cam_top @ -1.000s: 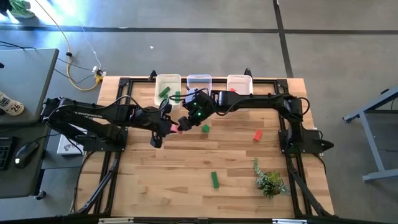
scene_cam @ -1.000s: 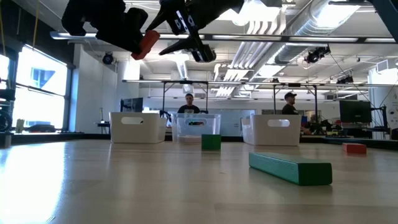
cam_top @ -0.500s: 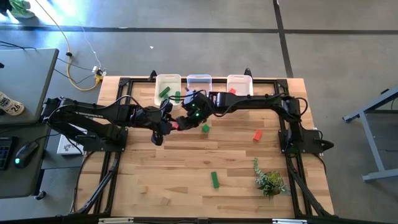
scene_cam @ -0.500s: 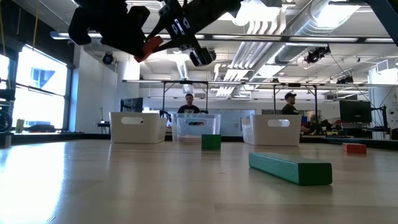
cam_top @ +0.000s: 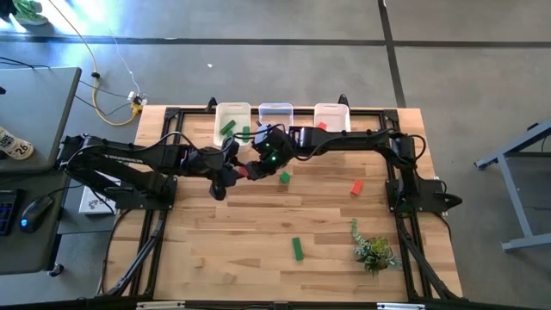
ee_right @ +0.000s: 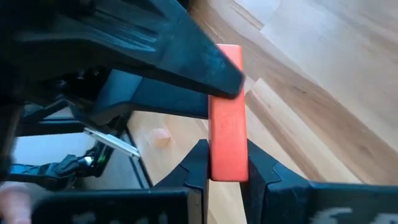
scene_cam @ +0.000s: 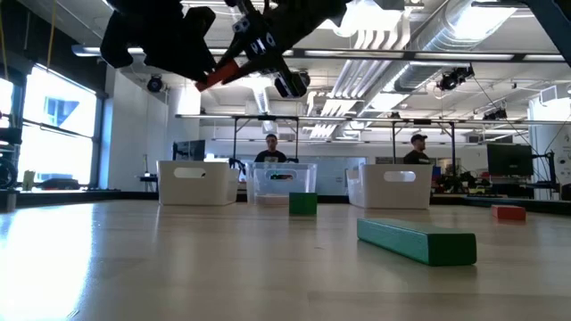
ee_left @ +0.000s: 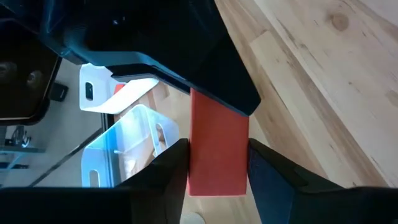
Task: Sort & place blocks by color
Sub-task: Put the orange block into the right white bin
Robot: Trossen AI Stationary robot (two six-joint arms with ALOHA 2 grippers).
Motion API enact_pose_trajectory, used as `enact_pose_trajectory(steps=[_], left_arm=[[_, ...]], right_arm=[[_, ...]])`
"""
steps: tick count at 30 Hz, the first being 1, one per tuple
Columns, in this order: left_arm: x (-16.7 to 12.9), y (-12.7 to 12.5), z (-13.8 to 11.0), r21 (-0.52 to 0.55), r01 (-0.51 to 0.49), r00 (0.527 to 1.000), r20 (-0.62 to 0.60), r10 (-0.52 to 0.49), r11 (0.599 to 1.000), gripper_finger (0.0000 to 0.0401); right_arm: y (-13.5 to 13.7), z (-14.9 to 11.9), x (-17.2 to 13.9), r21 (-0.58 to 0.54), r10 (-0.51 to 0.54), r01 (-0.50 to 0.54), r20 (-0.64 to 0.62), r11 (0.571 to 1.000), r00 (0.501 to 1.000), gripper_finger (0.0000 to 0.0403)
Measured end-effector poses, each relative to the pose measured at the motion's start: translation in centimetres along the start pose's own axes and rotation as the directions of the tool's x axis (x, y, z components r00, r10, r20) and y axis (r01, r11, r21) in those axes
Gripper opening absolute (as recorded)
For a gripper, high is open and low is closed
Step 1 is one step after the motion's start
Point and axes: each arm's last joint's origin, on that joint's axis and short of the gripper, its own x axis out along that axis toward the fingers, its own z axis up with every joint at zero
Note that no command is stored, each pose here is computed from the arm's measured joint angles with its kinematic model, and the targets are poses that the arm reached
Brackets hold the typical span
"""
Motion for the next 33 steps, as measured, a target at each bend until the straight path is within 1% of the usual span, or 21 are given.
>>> enact_pose_trajectory(steps=[3,7,11,13,19,23,26,30,33], left_arm=[[-0.1,0.2,0.2,-0.006,-0.03,1.0,0.007,0.03,1.0,0.0144],[-0.1,0.2,0.1,-0.019,-0.031,1.0,0.001,0.031,0.999,0.0155],[-0.1,0.2,0.1,-0.072,-0.035,0.999,-0.001,0.035,0.997,0.0169],[-0.1,0.3,0.1,-0.111,-0.043,0.999,-0.006,0.043,0.993,0.0174],[-0.1,0.3,0.1,-0.224,-0.056,0.998,-0.018,0.053,0.973,0.0175],[-0.1,0.4,0.0,-0.324,-0.084,0.996,-0.036,0.076,0.942,0.0175],[-0.1,0.4,0.0,-0.374,-0.101,0.995,-0.047,0.09,0.922,0.0176],[0.0,0.6,-0.2,-0.441,-0.112,0.994,-0.056,0.097,0.891,0.0177],[0.1,1.0,-0.5,-0.518,-0.13,0.992,-0.072,0.108,0.845,0.0177]], right_arm=[[-0.7,-0.1,0.2,-0.001,-0.043,0.043,-0.019,0.999,0.999,0.0035],[-1.5,-0.1,0.0,-0.01,-0.113,0.112,-0.037,0.994,0.993,0.0035],[-3.0,-0.3,-0.6,-0.028,-0.23,0.228,-0.087,0.973,0.969,0.0036],[-3.8,-0.2,-0.9,-0.047,-0.297,0.293,-0.103,0.955,0.949,0.0036],[-6.4,0.4,-2.5,-0.107,-0.485,0.474,-0.13,0.874,0.865,0.0037],[-8.0,1.1,-3.6,-0.152,-0.568,0.55,-0.138,0.821,0.811,0.0037],[-9.1,1.6,-4.5,-0.183,-0.628,0.603,-0.136,0.776,0.766,0.0036],[-10.7,2.4,-5.7,-0.21,-0.713,0.684,-0.125,0.699,0.69,0.0037],[-11.9,3.0,-6.8,-0.222,-0.773,0.742,-0.119,0.632,0.623,0.0037]])
